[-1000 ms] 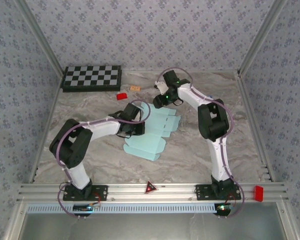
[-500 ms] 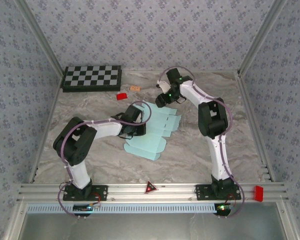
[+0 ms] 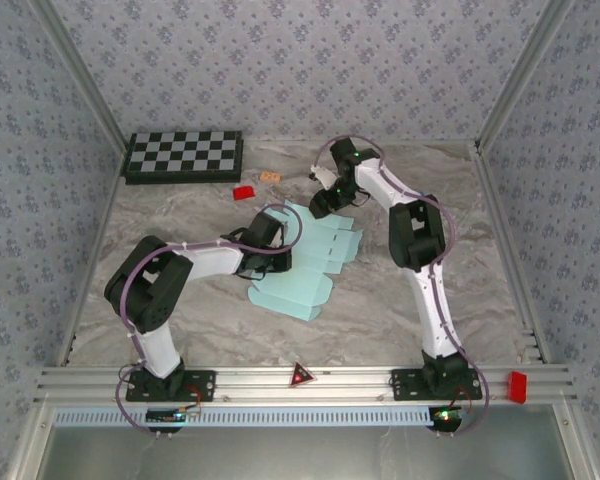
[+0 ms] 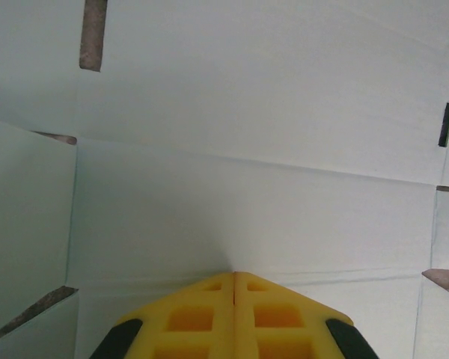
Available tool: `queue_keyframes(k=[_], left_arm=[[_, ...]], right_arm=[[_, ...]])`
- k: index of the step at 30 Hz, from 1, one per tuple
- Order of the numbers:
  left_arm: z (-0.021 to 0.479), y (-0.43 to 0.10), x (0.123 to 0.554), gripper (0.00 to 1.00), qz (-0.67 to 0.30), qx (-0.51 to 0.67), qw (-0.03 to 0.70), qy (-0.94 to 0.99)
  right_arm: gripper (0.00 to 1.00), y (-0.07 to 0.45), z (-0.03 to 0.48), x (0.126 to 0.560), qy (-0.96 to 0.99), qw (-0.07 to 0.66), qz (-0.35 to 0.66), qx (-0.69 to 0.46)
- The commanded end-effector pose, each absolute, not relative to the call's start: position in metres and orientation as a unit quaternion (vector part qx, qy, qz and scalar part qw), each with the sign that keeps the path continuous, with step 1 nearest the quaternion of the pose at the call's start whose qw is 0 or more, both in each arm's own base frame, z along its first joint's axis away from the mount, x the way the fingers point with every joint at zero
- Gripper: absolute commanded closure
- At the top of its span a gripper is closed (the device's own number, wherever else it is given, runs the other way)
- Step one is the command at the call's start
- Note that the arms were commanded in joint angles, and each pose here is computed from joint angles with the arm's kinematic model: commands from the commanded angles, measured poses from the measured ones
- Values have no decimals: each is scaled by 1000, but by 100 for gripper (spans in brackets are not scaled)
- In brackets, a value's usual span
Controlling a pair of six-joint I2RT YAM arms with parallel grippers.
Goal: Fold the paper box
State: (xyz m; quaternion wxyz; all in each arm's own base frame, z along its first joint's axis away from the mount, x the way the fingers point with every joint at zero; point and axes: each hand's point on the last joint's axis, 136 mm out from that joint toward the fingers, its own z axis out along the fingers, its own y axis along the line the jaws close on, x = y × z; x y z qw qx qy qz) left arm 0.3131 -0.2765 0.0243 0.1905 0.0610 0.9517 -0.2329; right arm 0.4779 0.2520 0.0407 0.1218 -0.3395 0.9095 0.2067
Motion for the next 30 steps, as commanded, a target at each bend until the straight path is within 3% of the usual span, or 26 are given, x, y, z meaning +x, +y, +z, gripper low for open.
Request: queue_keyframes(k=[1, 7, 19, 30], left_arm=[[-6, -257, 289, 100, -188, 57, 144, 970], [-6, -258, 289, 100, -188, 57, 145, 970], [-6, -258, 288, 100, -188, 57, 145, 970], [9, -263, 292, 100, -203, 58, 161, 964]], right_arm=[[42, 251, 38, 467, 904, 89, 230, -348], [45, 254, 38, 458, 897, 70, 251, -358], [62, 256, 57, 456, 881, 84, 262, -384], [93, 255, 79, 463, 843, 155, 213, -468]])
